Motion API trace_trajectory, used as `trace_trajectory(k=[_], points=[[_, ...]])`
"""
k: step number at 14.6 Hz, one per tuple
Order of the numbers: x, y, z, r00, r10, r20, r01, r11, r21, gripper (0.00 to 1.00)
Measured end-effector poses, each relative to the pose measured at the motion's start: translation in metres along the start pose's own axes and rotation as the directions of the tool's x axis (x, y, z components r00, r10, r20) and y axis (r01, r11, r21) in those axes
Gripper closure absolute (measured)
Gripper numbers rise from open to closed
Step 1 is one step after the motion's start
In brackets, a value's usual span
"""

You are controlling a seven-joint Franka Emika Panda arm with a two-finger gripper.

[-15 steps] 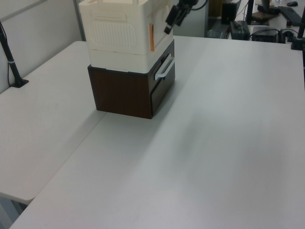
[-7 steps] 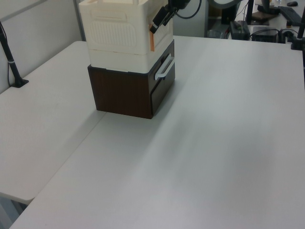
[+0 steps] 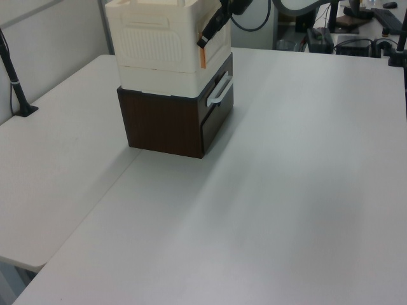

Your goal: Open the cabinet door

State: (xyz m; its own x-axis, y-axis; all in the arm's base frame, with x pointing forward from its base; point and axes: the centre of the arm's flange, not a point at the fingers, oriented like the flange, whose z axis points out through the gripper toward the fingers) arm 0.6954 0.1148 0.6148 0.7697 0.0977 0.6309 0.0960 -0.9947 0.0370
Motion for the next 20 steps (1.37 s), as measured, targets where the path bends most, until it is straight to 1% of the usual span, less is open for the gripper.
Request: trace_trajectory(k=[1, 2, 3, 5, 6, 7, 9, 10, 11, 12, 16, 17, 20], points=[[0.0, -0.001, 0.0, 1.0, -0.013, -0.001, 0.013, 1.0, 0.001, 0.31], [0.0, -0.001, -0.001, 1.0, -0.021, -0.001, 0.021, 1.0, 0.001, 0.4], [0.0, -0.001, -0.001, 1.0, -0.024, -0.002, 0.024, 1.0, 0.001, 0.51], [0.0, -0.002, -0.001, 1.0, -0.027, -0.002, 0.027, 1.0, 0.001, 0.54], [0.0, -0.002, -0.001, 1.0, -0.028, -0.002, 0.028, 1.0, 0.002, 0.6], [0.0, -0.002, -0.001, 1.0, -0.028, -0.002, 0.028, 1.0, 0.002, 0.6], [0.001, -0.001, -0.001, 1.0, -0.031, -0.002, 0.031, 1.0, -0.002, 0.74], [0.0, -0.003, -0.002, 0.999, -0.033, -0.001, 0.033, 0.999, -0.001, 0.78], [0.0, -0.003, -0.001, 0.999, -0.034, -0.001, 0.034, 0.999, -0.002, 0.78], [0.0, -0.005, -0.001, 0.999, -0.035, 0.0, 0.035, 0.999, 0.001, 0.85], [-0.002, -0.004, -0.004, 0.999, -0.032, 0.018, 0.032, 0.999, 0.0, 0.86], [-0.002, -0.004, -0.007, 0.999, -0.031, 0.036, 0.031, 1.0, 0.0, 0.86], [-0.011, -0.002, -0.023, 0.989, -0.032, 0.141, 0.032, 0.999, -0.004, 0.85]])
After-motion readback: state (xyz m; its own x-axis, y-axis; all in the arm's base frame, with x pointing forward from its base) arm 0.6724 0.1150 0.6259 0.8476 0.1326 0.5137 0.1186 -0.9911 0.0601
